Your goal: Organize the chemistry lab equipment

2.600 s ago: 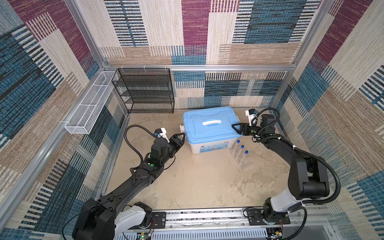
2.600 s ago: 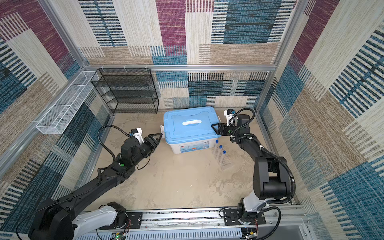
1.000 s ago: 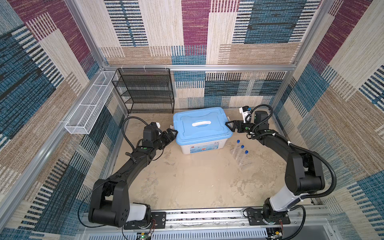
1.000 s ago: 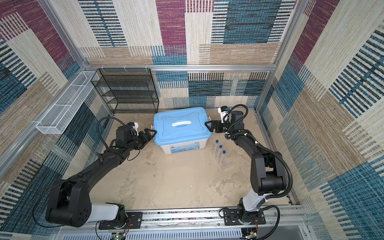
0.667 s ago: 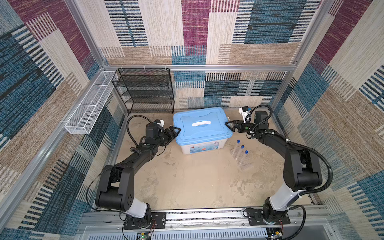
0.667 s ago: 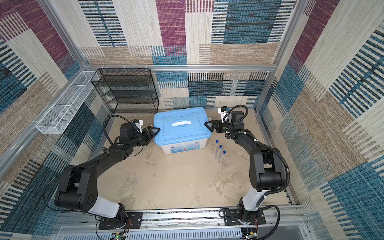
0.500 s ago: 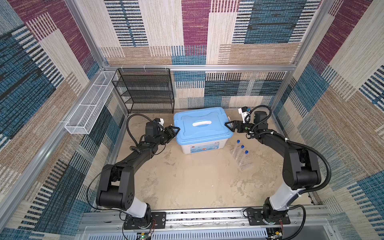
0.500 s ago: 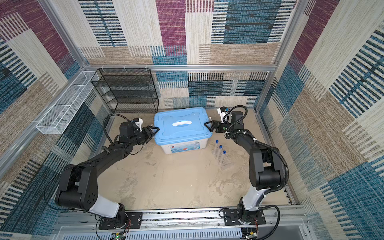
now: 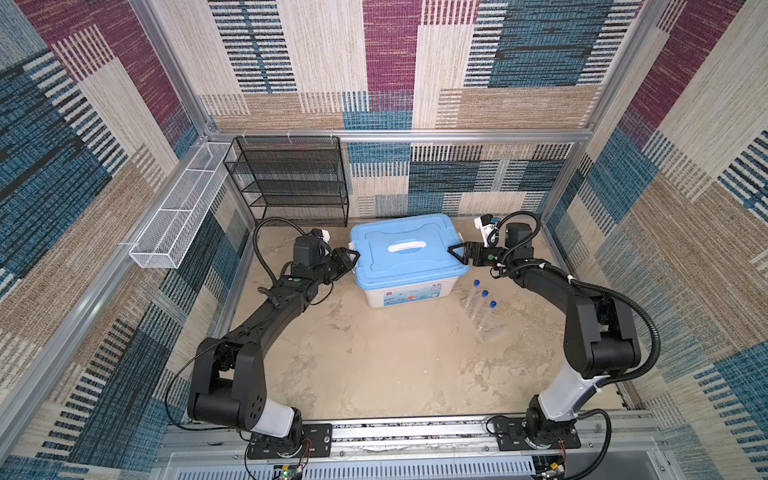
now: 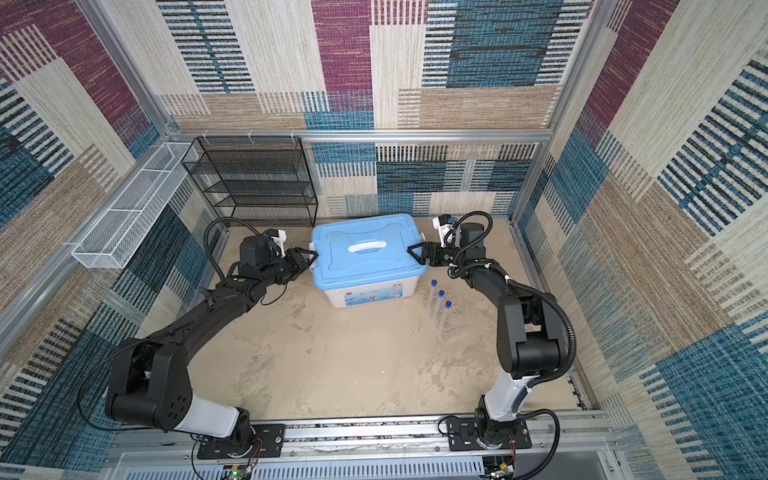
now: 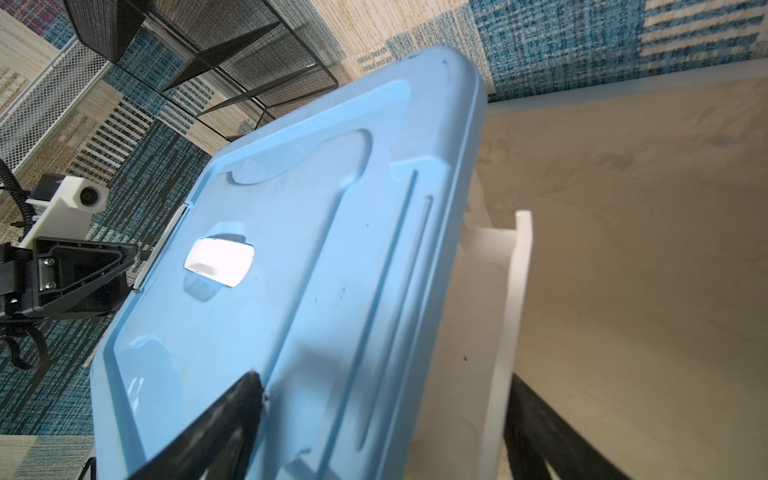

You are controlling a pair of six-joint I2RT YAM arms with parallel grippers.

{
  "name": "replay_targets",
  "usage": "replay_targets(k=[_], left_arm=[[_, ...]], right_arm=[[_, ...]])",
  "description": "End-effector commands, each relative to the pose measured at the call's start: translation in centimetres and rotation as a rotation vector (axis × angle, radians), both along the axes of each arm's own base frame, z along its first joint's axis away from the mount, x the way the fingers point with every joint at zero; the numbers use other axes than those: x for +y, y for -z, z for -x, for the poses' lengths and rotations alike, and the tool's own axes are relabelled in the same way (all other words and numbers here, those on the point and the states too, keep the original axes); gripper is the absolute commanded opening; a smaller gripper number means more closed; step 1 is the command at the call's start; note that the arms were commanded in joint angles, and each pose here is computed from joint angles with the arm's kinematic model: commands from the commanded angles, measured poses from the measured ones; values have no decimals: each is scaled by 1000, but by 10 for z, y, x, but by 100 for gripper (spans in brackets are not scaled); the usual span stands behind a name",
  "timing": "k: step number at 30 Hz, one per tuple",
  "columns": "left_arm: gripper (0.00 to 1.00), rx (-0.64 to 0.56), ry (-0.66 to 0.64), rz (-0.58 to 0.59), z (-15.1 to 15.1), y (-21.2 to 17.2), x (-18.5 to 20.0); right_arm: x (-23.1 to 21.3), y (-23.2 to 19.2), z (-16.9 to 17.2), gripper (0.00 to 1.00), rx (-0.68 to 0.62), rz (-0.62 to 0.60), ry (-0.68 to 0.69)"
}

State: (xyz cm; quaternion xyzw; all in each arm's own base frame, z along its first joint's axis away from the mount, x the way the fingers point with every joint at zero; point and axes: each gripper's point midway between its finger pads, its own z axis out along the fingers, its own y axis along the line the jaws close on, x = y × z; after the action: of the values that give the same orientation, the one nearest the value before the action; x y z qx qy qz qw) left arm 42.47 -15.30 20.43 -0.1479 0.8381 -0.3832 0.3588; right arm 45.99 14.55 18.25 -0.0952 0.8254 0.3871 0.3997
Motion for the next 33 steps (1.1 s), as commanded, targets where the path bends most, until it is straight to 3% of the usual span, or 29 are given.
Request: replay_targets(k=[1,5,13,18,24,33], left_arm=[[46,-36,25,-25,-1,-10,-5],[39,-34,27,-36,-1,-10,-9],[37,-47,43,-69,-1,-18,-20],[44,-33,24,-89,2,-14,-14],[50,-45,13,-123,6,-18,-8],[50,-35,29,-115,7,-13,-11]], right_arm=[[0,-8,-2,89,-26,9,7],[2,-7,-1,88,-24,11,4],[12,-7,0,86,-30,50,-6],[2,-13,-4,91,-54,82,42],[-21,-23,-12,97,-59,22,86],[-6,-12,-8,100,0,-72,-29]])
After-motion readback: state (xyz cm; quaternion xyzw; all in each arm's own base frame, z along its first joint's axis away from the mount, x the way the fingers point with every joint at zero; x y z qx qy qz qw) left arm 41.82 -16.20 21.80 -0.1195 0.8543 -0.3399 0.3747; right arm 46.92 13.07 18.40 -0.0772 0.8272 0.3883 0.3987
